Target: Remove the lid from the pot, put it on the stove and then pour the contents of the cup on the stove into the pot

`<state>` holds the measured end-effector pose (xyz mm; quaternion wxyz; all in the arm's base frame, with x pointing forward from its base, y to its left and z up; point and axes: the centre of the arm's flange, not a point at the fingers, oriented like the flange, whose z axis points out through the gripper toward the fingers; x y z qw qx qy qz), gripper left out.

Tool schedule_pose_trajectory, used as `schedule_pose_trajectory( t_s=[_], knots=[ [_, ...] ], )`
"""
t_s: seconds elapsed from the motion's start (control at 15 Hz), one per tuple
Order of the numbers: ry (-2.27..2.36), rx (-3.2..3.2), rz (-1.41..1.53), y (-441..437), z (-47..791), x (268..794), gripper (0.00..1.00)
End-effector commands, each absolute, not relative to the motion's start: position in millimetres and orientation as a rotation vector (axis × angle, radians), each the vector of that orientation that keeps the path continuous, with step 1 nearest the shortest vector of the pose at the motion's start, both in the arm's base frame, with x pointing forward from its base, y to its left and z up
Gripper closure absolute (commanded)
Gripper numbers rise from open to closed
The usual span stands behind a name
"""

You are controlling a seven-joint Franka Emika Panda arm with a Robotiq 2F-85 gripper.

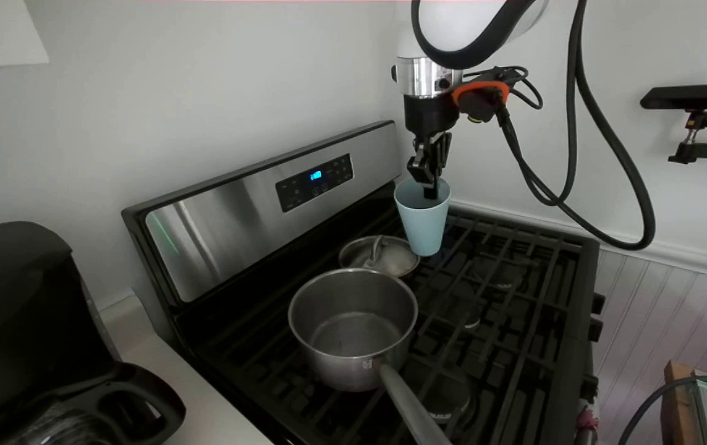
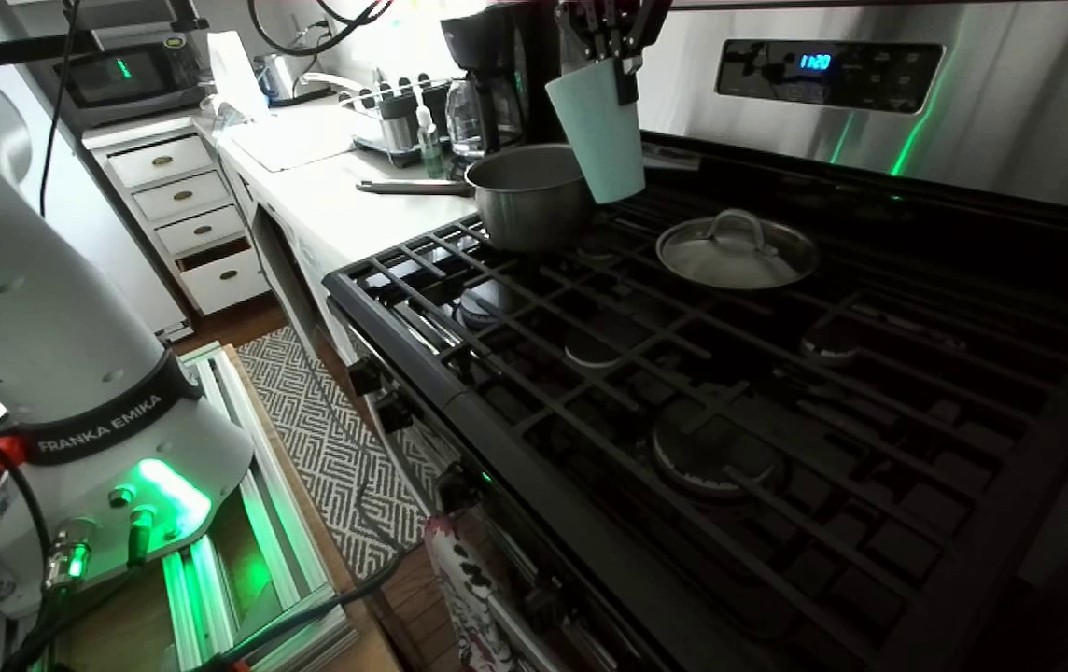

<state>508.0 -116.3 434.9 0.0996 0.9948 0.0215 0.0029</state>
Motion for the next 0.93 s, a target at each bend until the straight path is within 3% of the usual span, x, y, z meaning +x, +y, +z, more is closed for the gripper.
schedule_pose_trajectory(
  t_s=[0.0,0.27,0.87],
  knots=[
    [0.068,2.942,0.006,-115,434,508,0.96],
    [0.046,2.943,-0.001,-123,432,507,0.99],
    [0.155,2.759,0.063,-43,439,524,0.99]
  ],
)
